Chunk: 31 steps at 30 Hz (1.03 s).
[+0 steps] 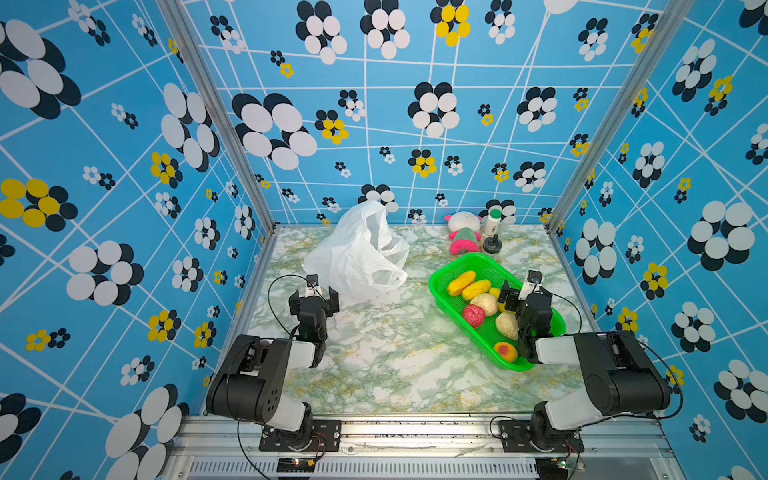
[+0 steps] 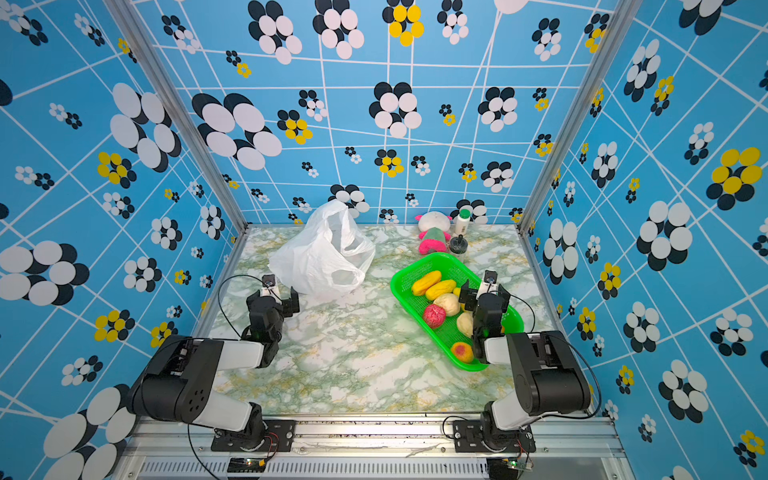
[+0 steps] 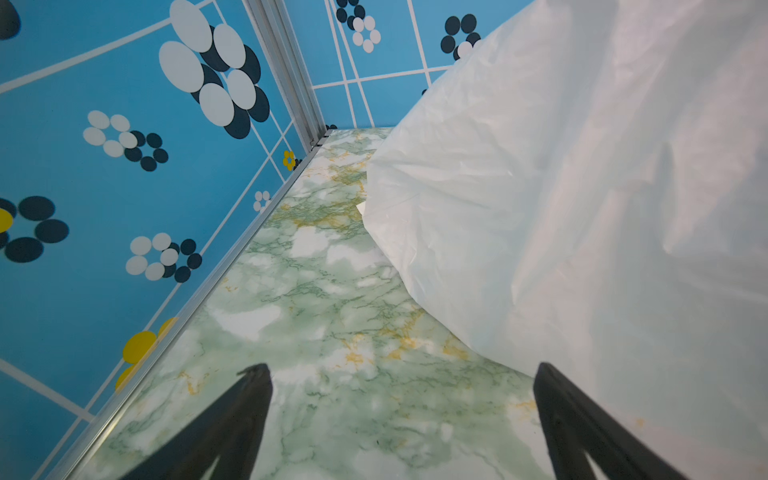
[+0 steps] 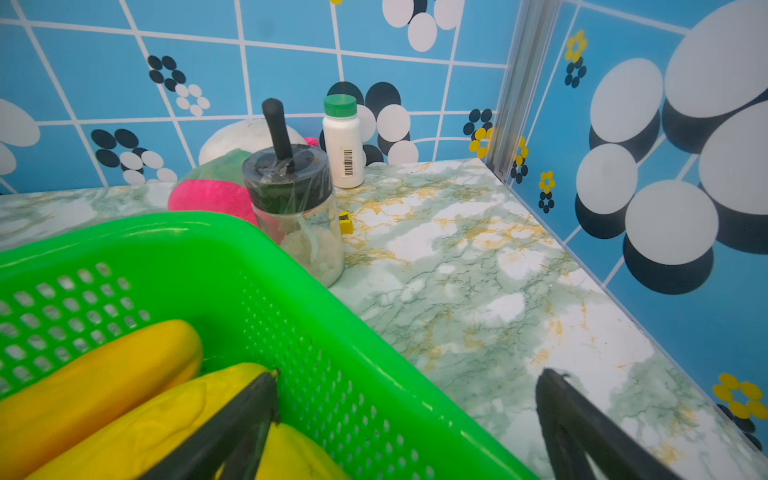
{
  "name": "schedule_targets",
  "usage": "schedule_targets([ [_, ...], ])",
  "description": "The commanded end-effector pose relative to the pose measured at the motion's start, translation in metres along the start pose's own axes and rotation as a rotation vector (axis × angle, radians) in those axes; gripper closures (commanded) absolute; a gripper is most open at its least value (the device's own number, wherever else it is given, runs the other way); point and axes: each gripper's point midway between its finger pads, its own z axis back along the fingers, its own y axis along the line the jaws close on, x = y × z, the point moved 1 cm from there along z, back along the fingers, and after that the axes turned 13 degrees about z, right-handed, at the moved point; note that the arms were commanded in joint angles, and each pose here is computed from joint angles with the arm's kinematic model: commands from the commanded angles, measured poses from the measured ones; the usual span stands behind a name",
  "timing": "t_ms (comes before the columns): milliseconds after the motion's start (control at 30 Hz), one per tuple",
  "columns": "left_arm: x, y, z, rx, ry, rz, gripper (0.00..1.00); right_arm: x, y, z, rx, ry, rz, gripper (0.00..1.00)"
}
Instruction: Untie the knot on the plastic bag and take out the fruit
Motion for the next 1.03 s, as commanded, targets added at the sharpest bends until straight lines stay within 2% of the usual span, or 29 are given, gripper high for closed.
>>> schedule_targets([
  [0, -0.0054, -0.0051, -0.0093, -0.067, 0.012, 0.037, 0.01, -0.0229, -0.0046, -0.0010, -0.044, 0.085, -0.007, 0.01],
  [33, -0.0077, -0.0054, -0.0083, -0.066, 0.053, 0.046, 0.01, -0.0227, -0.0047, -0.0007, -0.044, 0.079, -0.007, 0.01],
  [100, -0.0037, -0.0054, -0.0099, -0.069, 0.019, 0.043, 0.01, -0.0239, -0.0045, -0.0005, -0.039, 0.101, -0.002, 0.01],
  [1000, -0.0044, -0.0045, -0.0096, -0.067, 0.029, 0.050, 0.01, -0.0230, -0.0037, -0.0012, -0.035, 0.097, 0.000, 0.01],
])
